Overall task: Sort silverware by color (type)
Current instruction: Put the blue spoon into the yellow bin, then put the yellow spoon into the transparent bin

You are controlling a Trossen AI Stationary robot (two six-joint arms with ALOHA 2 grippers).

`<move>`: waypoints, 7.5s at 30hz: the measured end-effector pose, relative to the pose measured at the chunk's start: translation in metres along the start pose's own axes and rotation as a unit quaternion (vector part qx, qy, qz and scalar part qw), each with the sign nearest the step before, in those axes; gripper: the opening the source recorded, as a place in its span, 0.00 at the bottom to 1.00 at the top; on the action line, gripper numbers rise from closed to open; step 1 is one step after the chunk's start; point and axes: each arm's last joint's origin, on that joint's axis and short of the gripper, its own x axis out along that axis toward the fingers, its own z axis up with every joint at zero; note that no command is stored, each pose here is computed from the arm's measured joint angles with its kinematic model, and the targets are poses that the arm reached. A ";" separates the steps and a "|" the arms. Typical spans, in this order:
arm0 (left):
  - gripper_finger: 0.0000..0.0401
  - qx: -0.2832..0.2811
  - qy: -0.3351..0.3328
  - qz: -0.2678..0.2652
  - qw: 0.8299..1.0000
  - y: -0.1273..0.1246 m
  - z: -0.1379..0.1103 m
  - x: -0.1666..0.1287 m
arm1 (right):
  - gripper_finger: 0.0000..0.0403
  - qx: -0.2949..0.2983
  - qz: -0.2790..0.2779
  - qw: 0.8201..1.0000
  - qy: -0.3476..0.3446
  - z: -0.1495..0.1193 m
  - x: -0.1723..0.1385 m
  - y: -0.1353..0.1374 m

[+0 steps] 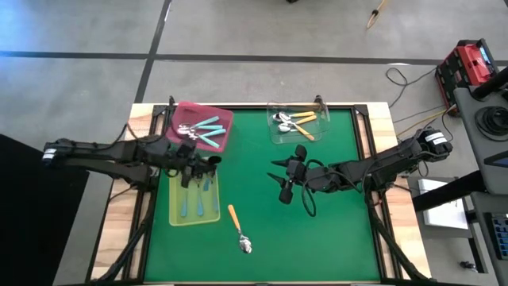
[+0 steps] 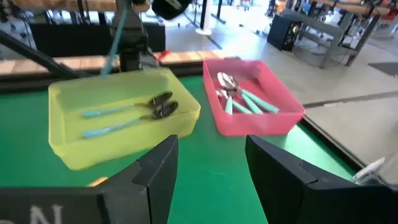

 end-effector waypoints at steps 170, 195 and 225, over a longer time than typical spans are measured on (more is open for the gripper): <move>0.17 0.277 0.038 0.044 0.959 -0.054 -0.077 0.009 | 0.36 0.122 0.198 0.959 0.162 0.029 0.090 0.061; 0.17 0.246 0.028 -0.055 0.967 -0.053 -0.121 -0.002 | 0.36 0.188 0.077 0.878 0.432 -0.013 0.142 0.176; 0.17 0.252 0.028 -0.066 0.965 -0.059 -0.135 0.007 | 0.36 0.160 -0.003 0.897 0.413 -0.051 0.155 0.191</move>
